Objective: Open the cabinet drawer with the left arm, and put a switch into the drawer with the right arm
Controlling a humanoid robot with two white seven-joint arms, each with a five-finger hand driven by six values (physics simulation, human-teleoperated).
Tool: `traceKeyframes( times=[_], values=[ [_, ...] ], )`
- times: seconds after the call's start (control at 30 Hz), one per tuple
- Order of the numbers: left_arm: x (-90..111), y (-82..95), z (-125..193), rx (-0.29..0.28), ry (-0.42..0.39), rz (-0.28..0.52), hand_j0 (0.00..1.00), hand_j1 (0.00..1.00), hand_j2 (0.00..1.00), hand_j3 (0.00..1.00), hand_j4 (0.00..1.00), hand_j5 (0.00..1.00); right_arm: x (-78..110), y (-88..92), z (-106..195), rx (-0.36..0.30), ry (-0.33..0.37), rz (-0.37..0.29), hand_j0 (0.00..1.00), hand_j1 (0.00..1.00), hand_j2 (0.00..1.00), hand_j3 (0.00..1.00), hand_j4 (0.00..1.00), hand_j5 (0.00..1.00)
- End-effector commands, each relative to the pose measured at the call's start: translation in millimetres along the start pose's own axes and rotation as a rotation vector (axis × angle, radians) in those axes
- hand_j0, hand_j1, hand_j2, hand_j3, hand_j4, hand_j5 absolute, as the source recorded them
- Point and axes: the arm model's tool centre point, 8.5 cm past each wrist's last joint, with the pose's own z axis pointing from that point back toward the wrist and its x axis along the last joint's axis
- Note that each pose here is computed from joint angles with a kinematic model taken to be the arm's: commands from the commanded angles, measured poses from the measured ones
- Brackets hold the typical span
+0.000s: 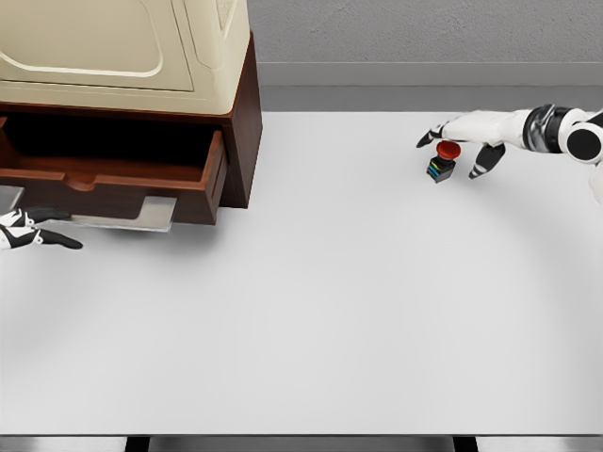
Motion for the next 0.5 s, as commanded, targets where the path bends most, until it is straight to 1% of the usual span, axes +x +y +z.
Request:
traceKeyframes(
  times=[0.0, 0.03, 0.07, 0.1, 0.13, 0.27, 0.3, 0.4, 0.47],
  values=[
    [-10.5, -7.4, 4.2, -0.074, 0.087, -0.096, 1.00, 1.00, 1.00, 1.00, 1.00, 1.00, -1.2, 1.6, 0.0, 0.000, 0.002, -0.010, 0.87, 0.87, 0.87, 0.87, 0.87, 0.87],
    [-10.3, -6.9, 4.3, -0.073, 0.087, -0.097, 1.00, 1.00, 1.00, 1.00, 1.00, 1.00, -1.3, 1.4, 0.2, -0.002, 0.002, -0.011, 0.85, 0.85, 0.85, 0.85, 0.85, 0.85],
    [-9.3, -5.9, 4.2, -0.069, 0.084, -0.097, 1.00, 1.00, 1.00, 1.00, 1.00, 1.00, -1.5, 0.7, 0.5, -0.004, 0.002, -0.013, 0.81, 0.81, 0.81, 0.81, 0.81, 0.81],
    [-8.3, -3.5, 4.8, -0.063, 0.082, -0.101, 1.00, 1.00, 1.00, 1.00, 1.00, 1.00, -1.5, 0.2, 0.7, -0.008, 0.000, -0.017, 0.73, 0.73, 0.73, 0.73, 0.73, 0.73],
    [-7.4, -1.5, 5.2, -0.057, 0.081, -0.103, 1.00, 1.00, 1.00, 1.00, 1.00, 1.00, -1.4, 0.1, 0.7, -0.010, -0.002, -0.019, 0.70, 0.70, 0.70, 0.70, 0.70, 0.70],
    [-2.5, 6.0, 8.8, -0.030, 0.073, -0.103, 1.00, 1.00, 1.00, 1.00, 1.00, 1.00, -1.6, 0.3, 0.7, -0.010, -0.002, -0.022, 0.69, 0.69, 0.69, 0.69, 0.69, 0.69],
    [-0.6, 9.6, 9.7, -0.014, 0.064, -0.099, 1.00, 1.00, 1.00, 1.00, 1.00, 1.00, -1.0, 0.2, 0.2, -0.010, -0.003, -0.021, 0.69, 0.69, 0.69, 0.69, 0.69, 0.69],
    [0.5, 11.6, 10.2, -0.008, 0.062, -0.101, 1.00, 1.00, 1.00, 1.00, 1.00, 1.00, -0.3, 0.0, -0.4, -0.010, -0.005, -0.021, 0.69, 0.69, 0.69, 0.69, 0.69, 0.69],
    [3.6, 17.2, 11.7, 0.011, 0.052, -0.105, 1.00, 1.00, 1.00, 1.00, 1.00, 1.00, -1.0, 1.0, -0.7, -0.010, -0.004, -0.027, 0.64, 0.64, 0.64, 0.64, 0.64, 0.64]
  ],
)
